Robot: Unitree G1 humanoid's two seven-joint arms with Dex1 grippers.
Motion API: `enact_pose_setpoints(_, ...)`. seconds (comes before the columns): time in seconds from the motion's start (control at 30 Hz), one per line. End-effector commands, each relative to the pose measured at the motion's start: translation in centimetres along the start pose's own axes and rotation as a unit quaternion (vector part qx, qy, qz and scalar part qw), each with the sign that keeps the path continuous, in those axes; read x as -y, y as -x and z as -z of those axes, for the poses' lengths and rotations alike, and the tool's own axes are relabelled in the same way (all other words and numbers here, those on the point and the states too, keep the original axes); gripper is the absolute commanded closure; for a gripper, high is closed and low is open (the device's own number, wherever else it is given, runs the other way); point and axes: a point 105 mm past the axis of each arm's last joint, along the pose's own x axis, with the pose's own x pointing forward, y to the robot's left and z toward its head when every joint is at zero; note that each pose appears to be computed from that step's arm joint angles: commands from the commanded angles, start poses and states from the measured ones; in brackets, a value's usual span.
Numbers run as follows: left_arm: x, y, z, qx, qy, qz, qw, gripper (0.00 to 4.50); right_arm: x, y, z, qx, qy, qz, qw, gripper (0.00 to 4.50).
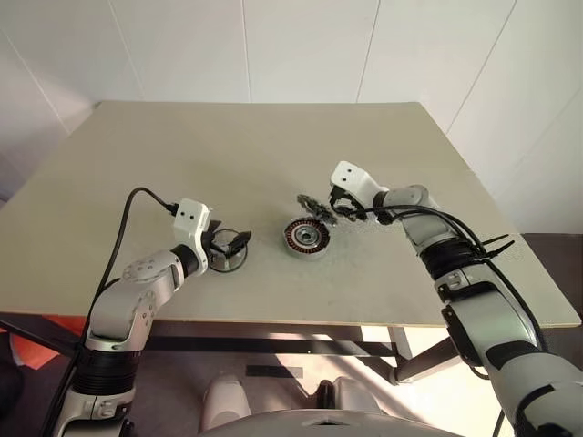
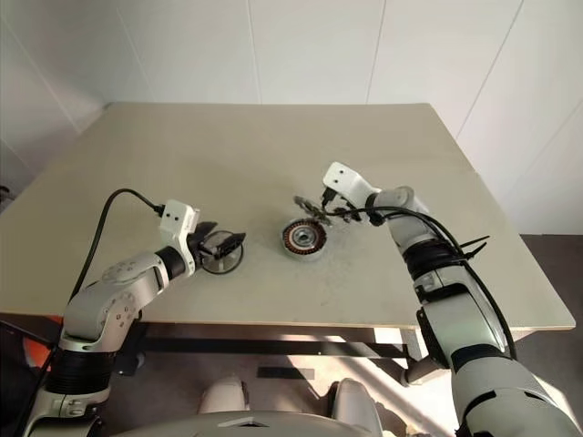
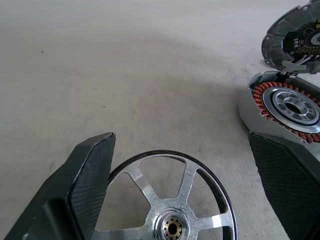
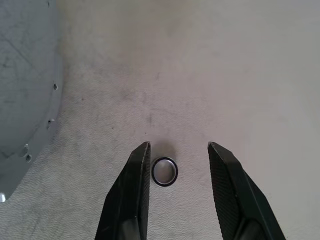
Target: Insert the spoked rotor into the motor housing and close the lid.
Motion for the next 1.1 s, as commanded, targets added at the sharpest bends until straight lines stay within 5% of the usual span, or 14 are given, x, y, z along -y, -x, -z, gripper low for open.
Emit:
enact_pose_setpoints(0.03,0.0,0.3,-1.1,0.016,-0.013,-0.002,1.0,0.0,0.5,0.5,-1.2,0.025,-0.002,0.008,1.0,1.34)
enact_pose_setpoints(0.07,-0.1,0.3,-1.1,0.016,-0.014,-0.003,1.0,0.0,0.4,0.4,-1.2,0.025,-0.005,0.007,1.0,1.01)
enact_pose_setpoints(1.1,0.5,0.3,-0.1,0.006,-0.011,0.001,1.0,0.0,-0.3,-1.5,0.3,0.041,-0.235,-0.02,0.971,1.01)
